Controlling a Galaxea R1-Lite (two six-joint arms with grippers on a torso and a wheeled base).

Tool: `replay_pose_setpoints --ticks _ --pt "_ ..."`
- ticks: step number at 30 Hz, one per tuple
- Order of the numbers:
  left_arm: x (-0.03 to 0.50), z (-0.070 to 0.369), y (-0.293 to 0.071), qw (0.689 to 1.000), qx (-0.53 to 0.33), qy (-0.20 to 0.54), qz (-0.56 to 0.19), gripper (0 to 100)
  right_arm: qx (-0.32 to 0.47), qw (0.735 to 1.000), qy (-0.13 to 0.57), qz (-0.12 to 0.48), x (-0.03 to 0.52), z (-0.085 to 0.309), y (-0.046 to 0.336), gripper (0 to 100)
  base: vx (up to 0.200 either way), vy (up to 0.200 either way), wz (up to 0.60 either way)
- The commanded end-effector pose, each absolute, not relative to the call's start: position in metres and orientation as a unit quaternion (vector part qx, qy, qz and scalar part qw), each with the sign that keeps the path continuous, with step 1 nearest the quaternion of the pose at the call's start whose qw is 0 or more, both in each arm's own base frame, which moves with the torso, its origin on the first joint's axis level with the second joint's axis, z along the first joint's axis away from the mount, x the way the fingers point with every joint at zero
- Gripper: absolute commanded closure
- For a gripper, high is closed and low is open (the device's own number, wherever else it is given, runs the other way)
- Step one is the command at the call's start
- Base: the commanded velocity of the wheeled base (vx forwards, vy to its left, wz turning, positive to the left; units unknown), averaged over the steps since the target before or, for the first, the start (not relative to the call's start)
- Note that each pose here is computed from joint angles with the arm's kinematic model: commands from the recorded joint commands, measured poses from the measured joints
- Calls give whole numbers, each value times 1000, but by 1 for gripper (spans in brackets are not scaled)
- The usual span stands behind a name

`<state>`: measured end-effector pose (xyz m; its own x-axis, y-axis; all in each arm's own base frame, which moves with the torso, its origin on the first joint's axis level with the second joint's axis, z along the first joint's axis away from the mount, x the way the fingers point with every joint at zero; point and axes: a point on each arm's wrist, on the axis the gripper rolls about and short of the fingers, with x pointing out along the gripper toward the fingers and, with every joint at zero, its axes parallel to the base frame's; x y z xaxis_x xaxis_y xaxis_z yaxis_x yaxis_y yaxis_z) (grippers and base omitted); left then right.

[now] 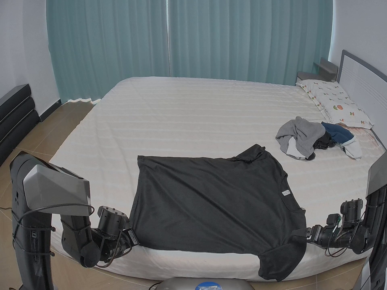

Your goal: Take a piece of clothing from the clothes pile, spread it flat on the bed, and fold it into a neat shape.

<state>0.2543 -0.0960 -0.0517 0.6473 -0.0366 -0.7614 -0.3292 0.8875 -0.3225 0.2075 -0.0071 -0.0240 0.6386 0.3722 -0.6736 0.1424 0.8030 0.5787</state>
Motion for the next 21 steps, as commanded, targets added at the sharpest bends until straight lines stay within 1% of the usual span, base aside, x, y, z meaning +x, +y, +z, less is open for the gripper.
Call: replay_pose_setpoints --ticks 1,11,21 --pt "248 -55 -93 880 -202 420 93 100 310 846 429 61 203 -25 -8 0 0 0 0" --pt "233 -55 -85 886 -139 427 117 100 310 848 426 61 202 -23 -9 0 0 0 0" --pt "222 -56 -80 883 -107 442 119 100 310 849 424 60 203 -22 -8 0 0 0 0"
